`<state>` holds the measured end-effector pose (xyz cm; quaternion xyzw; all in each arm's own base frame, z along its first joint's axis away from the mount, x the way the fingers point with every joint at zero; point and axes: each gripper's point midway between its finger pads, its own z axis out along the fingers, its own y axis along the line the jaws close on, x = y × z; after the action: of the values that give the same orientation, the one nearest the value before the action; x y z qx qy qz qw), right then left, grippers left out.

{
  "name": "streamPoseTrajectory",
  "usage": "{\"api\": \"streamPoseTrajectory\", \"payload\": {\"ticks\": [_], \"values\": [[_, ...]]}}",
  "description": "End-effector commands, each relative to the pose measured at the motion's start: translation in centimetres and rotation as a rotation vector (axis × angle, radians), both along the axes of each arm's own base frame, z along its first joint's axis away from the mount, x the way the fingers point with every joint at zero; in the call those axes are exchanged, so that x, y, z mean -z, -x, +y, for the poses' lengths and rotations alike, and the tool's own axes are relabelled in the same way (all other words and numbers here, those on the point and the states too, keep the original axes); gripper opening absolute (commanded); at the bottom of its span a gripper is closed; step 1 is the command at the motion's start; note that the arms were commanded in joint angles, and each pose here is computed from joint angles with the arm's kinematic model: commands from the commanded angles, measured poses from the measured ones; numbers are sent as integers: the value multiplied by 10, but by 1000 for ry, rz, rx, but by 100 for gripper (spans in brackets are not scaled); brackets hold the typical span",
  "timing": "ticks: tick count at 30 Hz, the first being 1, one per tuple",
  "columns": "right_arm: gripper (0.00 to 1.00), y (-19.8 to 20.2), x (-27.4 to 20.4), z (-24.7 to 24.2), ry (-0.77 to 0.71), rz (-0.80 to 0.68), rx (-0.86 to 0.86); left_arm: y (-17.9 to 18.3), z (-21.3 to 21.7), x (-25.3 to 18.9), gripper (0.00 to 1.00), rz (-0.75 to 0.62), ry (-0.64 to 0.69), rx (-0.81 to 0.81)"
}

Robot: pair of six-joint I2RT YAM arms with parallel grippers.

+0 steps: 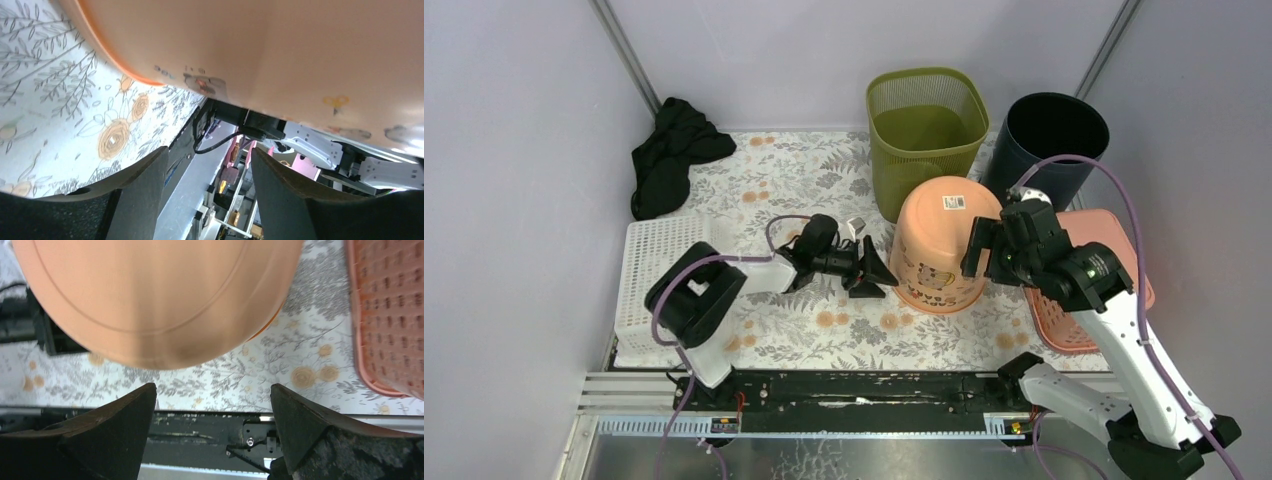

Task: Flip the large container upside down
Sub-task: Turn the container upside down at the center of the board, then move the container to the center of the board.

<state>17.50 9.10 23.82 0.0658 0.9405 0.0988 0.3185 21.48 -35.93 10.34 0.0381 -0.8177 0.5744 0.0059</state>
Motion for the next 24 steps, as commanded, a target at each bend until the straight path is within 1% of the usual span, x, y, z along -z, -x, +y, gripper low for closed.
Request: {"api": "streamPoseTrajectory", "payload": {"ticks": [1,6,11,17,21,22,24], "values": [[92,-21,-32,-28,78,-118,161,16,21,11,69,-15,-138,19],[93,-41,-47,-27,82,-153,192,21,27,-8,69,-56,-142,17],[93,-55,-39,-23,54,-135,195,19,28,-39,69,-107,-121,16],[92,-69,-28,-31,32,-113,199,16,33,-61,69,-177,-157,3],[89,-74,-22,-25,-3,-106,172,14,38,-73,69,-211,-176,-17],[88,-75,-19,-20,-26,-106,155,13,39,-75,69,-219,-178,-23],[83,-77,-15,-7,-89,-107,115,14,40,-81,69,-228,-178,-26]]}}
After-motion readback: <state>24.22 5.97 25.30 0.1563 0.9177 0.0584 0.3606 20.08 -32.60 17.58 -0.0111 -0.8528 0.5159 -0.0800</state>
